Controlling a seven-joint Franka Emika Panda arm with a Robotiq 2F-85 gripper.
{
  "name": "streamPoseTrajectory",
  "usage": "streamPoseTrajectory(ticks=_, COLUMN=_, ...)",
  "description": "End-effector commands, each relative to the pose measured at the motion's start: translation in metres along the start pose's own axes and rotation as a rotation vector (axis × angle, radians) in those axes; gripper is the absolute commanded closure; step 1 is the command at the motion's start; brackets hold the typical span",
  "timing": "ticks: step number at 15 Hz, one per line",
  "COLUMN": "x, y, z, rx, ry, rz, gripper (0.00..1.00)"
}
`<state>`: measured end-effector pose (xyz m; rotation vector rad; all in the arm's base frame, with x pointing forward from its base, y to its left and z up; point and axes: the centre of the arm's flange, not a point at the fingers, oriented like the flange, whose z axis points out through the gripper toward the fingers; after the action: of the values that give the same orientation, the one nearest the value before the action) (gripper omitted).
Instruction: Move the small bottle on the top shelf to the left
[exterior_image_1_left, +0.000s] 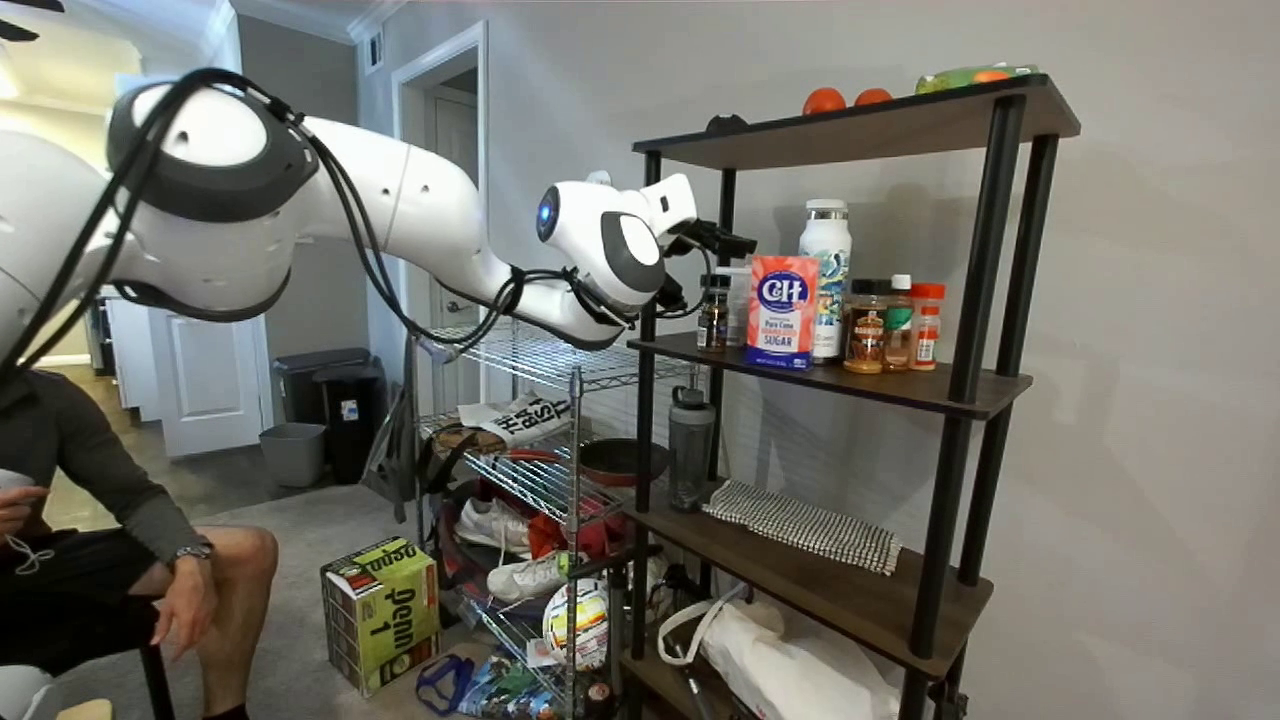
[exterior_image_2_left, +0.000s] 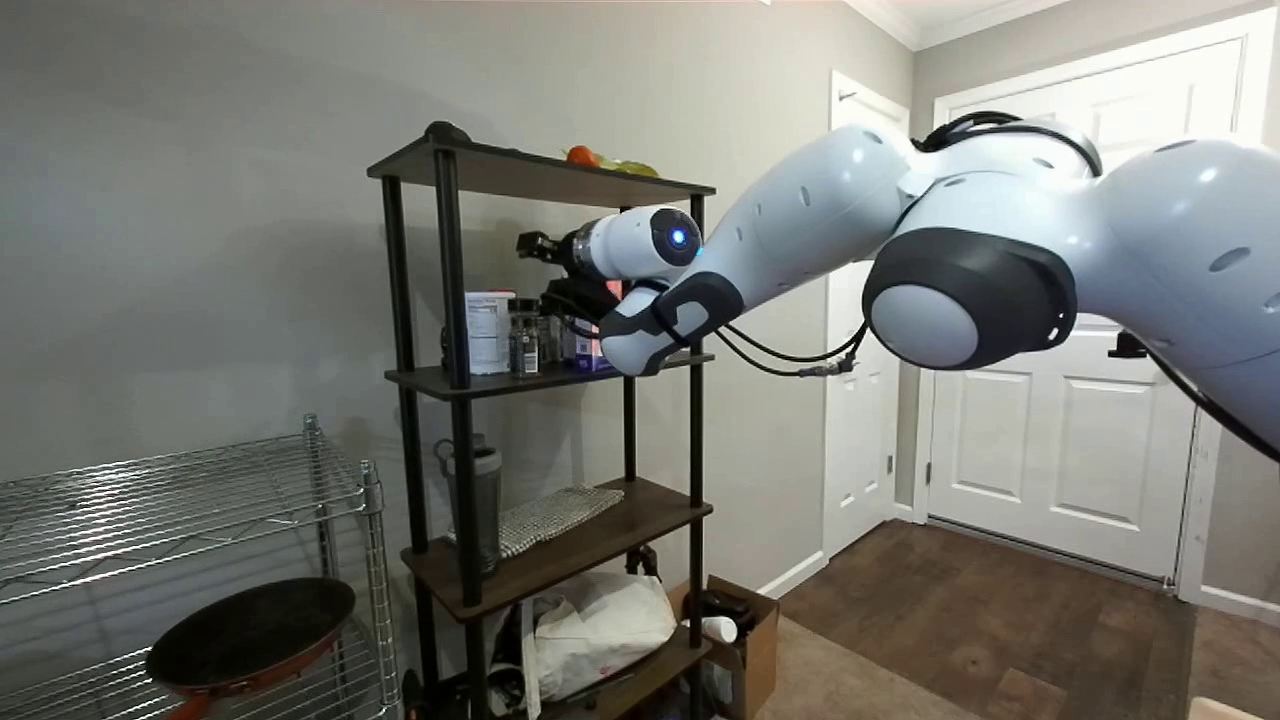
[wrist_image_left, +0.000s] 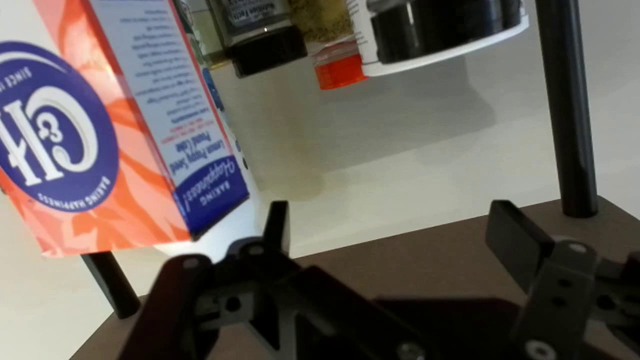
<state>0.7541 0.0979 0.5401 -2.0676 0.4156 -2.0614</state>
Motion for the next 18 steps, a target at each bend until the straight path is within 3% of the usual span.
streamPoseTrajectory(ticks=1, x=-0.006, y=0.027, z=-0.048, rx=0.001, ry=-0.003, rz=0.002, gripper=0.0)
streamPoseTrajectory(ticks=11, x=0.011, y=0.028, z=-0.085, rx=0.074, ry=-0.104, rz=0.019, gripper=0.0)
streamPoseTrajectory(ticks=14, x=0.014, y=0.049, z=-0.088, rx=0.007, ry=-0.148, rz=0.048, gripper=0.0)
streamPoseTrajectory(ticks=18, x=-0.005, y=0.102, z=-0.103, rx=-0.092, ry=-0.246, rz=0.069, gripper=0.0)
